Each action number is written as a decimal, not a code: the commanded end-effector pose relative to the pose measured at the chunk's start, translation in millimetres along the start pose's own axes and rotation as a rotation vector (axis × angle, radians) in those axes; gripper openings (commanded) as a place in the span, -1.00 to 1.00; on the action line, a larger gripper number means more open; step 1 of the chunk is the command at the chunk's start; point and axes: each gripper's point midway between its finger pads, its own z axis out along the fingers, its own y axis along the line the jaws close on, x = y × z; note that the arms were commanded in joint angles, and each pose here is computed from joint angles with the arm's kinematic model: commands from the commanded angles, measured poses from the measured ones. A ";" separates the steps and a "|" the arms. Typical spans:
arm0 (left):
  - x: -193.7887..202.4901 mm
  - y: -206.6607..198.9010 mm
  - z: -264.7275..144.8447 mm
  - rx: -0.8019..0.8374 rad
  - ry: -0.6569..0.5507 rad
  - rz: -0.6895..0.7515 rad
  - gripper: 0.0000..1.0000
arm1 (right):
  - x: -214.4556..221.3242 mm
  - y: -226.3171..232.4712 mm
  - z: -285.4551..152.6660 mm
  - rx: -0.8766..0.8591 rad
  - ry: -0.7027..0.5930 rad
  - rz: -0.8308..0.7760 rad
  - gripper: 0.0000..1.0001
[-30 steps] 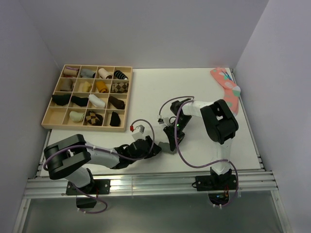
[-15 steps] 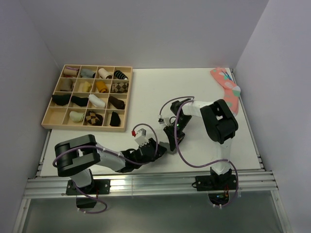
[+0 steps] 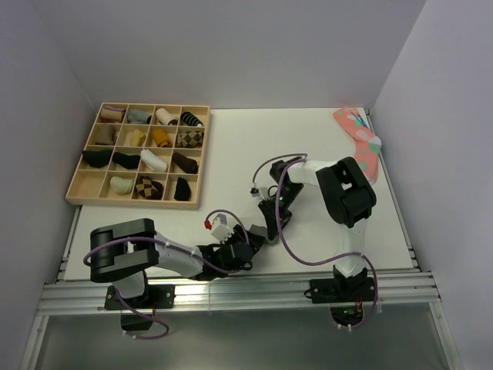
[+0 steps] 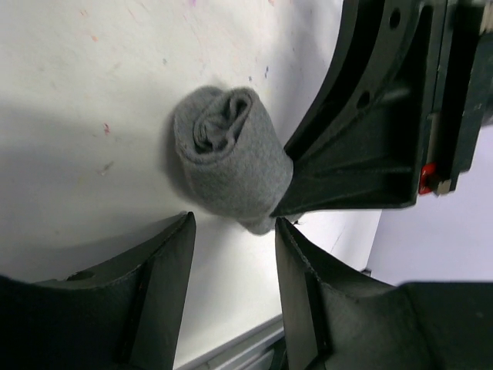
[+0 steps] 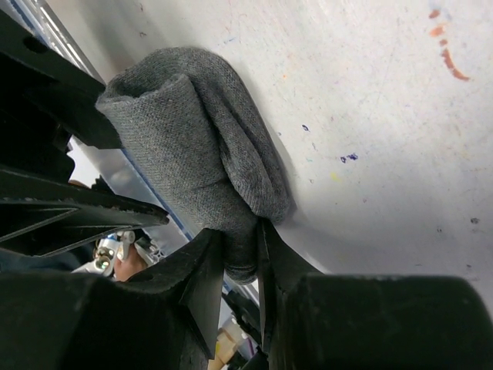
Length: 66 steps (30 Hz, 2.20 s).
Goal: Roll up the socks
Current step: Pick up the sock at the center of the board.
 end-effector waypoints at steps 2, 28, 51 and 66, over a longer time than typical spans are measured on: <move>-16.9 22.8 6.0 -0.091 -0.110 0.024 0.05 | -17.2 -22.3 9.4 0.051 -0.019 -0.102 -0.46; -28.4 52.2 12.2 -0.150 -0.155 -0.006 0.02 | -3.7 73.8 -20.3 -0.425 0.027 -0.086 -0.44; -36.6 37.7 6.6 -0.108 -0.159 -0.019 0.04 | 14.6 108.2 -12.0 -0.489 0.071 -0.112 -0.42; -27.6 40.4 7.5 -0.104 -0.108 -0.018 -0.01 | 13.0 110.6 -5.3 -0.486 0.095 -0.134 -0.43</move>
